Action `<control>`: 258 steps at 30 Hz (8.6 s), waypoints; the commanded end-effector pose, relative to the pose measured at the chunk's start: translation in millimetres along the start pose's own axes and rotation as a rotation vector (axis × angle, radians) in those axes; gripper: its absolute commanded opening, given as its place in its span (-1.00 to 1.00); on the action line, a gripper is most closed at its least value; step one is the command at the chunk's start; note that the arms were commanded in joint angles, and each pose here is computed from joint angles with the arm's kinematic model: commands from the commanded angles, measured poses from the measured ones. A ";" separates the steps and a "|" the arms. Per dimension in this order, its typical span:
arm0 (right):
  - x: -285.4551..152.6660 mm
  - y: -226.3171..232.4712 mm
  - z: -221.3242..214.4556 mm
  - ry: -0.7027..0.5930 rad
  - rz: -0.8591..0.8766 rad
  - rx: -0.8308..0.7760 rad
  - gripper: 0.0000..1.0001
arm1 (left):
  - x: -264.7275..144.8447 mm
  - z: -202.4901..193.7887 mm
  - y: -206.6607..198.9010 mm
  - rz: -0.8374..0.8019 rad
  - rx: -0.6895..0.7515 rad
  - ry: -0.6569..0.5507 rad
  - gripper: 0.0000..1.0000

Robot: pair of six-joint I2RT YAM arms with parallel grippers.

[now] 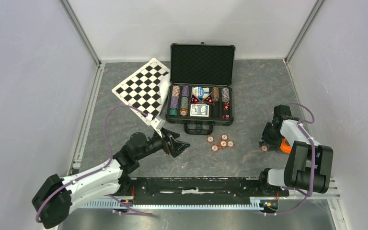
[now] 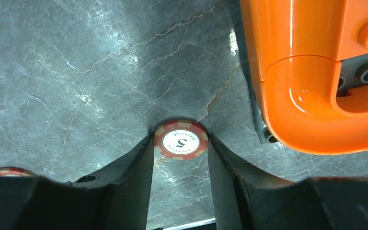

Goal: Pack up texas hold em set

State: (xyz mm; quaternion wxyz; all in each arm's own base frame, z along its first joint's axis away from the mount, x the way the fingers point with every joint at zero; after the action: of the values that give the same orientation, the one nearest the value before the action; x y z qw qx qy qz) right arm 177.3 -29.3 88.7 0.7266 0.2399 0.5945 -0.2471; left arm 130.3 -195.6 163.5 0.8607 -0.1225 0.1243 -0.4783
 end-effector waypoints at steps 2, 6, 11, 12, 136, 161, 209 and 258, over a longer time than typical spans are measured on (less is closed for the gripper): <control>5.9 8.8 -11.2 0.058 0.112 0.016 -0.07 | -1.4 1.7 -0.9 -0.017 0.021 -0.011 0.99; -3.2 14.3 -10.7 0.047 0.156 0.015 -0.14 | -0.8 1.4 -0.8 -0.017 0.020 -0.009 0.99; -14.6 25.4 -12.6 0.045 0.196 -0.014 -0.13 | -0.3 1.2 -0.6 -0.018 0.020 -0.007 0.99; -15.9 28.1 -14.5 0.048 0.206 -0.019 -0.13 | -0.3 0.8 -0.5 -0.017 0.020 -0.005 0.99; -7.9 70.8 -112.3 -0.242 0.583 -0.405 -1.00 | 99.3 -57.4 -51.1 0.109 -0.147 0.359 0.41; 10.3 70.4 -88.3 -0.227 0.520 -0.340 -1.00 | 102.3 -51.3 -45.0 0.182 -0.158 0.273 0.53; -57.7 163.8 -105.9 -0.144 0.115 -0.136 0.82 | -21.1 -3.9 1.1 0.231 0.068 0.043 0.82; -0.4 152.1 -133.6 -0.077 -0.021 -0.142 0.32 | -23.6 -3.8 -1.8 0.206 0.055 0.038 0.85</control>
State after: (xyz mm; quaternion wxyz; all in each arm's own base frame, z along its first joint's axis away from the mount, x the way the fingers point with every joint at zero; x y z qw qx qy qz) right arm 191.8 176.9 88.1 0.7806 0.1807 0.5609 -0.2082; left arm 115.4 -176.1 159.7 0.9074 -0.0753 0.1487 -0.3857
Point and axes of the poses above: each gripper's point midway between its finger pads, its own x axis out along the fingers, its own y axis along the line the jaws close on, z = x × y, the point moved 8 cm from there along -x, back along the fingers, and after that the axes turned 11 degrees about x, right-handed, at the moved point
